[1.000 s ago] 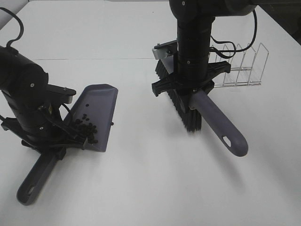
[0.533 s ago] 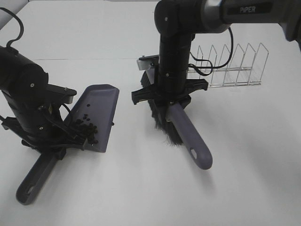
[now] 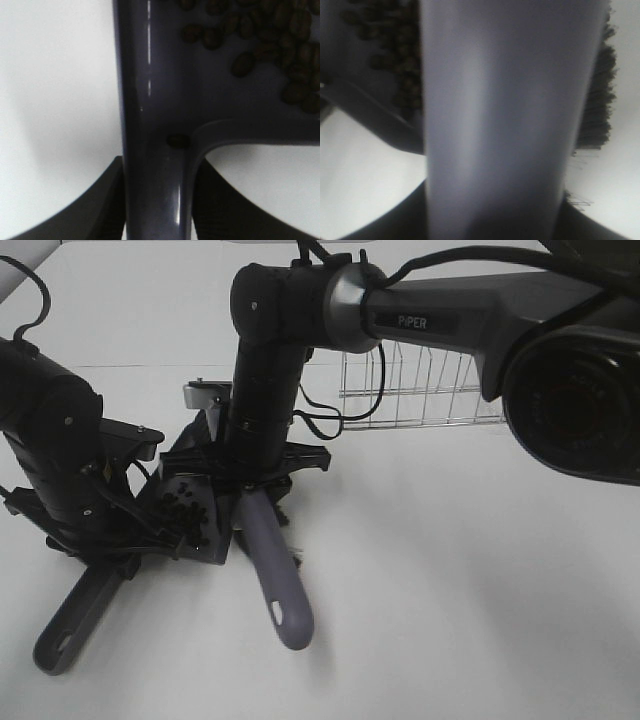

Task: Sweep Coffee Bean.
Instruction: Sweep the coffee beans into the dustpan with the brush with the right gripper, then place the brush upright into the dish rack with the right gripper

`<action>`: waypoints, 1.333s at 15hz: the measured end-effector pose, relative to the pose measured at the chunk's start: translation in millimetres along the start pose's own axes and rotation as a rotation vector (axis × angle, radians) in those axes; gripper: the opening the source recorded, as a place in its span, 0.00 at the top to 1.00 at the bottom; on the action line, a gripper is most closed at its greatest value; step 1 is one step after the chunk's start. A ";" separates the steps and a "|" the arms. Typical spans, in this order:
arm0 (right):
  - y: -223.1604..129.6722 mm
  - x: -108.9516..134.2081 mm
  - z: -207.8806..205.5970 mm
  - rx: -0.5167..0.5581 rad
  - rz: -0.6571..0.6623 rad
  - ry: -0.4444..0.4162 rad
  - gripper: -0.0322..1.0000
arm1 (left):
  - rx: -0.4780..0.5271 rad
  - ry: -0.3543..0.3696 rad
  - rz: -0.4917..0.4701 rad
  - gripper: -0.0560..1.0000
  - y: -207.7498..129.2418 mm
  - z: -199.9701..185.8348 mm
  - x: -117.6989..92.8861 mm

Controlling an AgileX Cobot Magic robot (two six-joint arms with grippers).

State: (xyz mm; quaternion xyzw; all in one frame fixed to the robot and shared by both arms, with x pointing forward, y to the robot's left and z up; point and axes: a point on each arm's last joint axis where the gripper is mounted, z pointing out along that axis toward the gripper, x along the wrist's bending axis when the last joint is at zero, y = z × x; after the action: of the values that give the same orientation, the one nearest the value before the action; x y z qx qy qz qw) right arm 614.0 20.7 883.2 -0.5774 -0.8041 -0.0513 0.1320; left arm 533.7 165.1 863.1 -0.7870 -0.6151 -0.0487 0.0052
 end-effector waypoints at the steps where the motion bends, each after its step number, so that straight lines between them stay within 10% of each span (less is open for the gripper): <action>1: 0.8 8.2 -0.7 -0.001 0.002 0.049 0.70 | -0.001 0.000 0.000 0.64 0.1 0.0 0.0; 16: 9.6 20.6 -117.8 -0.338 -0.177 -0.112 0.70 | -0.002 -0.001 0.003 0.64 0.2 0.0 -0.1; 20: -23.5 -38.7 -133.5 -0.226 -0.090 -0.167 0.70 | -0.002 -0.001 0.003 0.64 0.2 0.0 -0.1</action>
State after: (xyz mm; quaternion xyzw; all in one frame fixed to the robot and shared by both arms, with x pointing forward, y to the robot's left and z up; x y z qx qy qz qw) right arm 623.8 -53.7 1002.4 -0.5541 -0.8265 -0.0991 -0.0038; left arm 533.9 165.0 863.1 -0.7880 -0.6138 -0.0487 0.0042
